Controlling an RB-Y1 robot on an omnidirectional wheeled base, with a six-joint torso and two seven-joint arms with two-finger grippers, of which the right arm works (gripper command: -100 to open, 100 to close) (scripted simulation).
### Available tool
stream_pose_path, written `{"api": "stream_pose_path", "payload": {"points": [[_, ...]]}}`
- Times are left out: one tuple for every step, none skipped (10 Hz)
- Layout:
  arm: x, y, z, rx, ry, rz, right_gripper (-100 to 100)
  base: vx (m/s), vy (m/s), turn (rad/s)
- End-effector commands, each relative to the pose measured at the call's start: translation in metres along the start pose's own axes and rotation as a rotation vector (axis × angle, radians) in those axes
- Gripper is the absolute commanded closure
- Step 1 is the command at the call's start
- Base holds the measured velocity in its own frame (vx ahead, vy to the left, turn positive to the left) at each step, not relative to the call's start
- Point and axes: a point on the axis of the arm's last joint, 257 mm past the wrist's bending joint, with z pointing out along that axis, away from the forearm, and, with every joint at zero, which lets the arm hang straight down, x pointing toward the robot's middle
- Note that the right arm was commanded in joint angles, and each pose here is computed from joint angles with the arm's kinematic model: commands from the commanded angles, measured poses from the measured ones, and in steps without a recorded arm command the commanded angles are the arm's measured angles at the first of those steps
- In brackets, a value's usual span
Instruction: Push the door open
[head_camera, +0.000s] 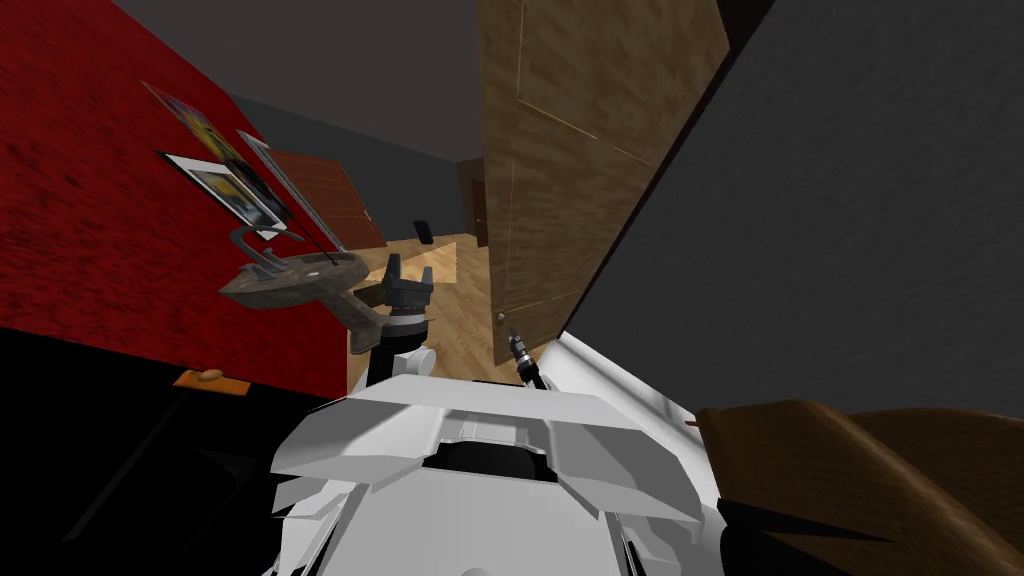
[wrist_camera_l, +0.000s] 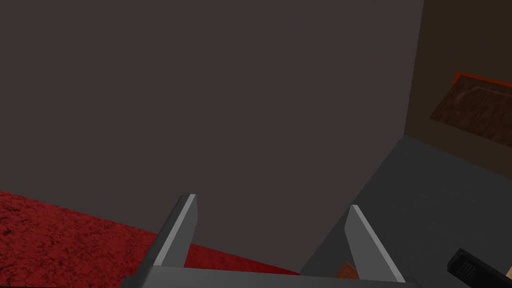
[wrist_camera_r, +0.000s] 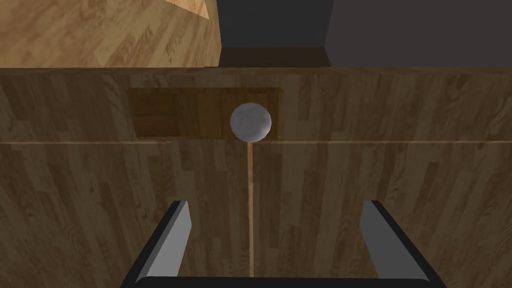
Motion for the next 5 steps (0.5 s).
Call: {"api": "stream_pose_path", "payload": {"points": [[-0.0015,0.0005,0.0005,-0.003,-0.003,-0.002,-100,0.181,0.096,0.020],[-0.0023,0.0008,0.0006,-0.005,-0.006,-0.003,-100,0.224,0.097,0.025],[-0.0028,0.0013,0.0009,-0.007,-0.009,-0.003,-100,0.204,0.113,0.026],[-0.0028,0.0019,0.0014,-0.009,-0.011,-0.002,-100,0.186,0.118,0.023],[-0.0026,0.0025,0.0019,-0.011,-0.013,-0.001,-100,0.155,0.140,0.023]]}}
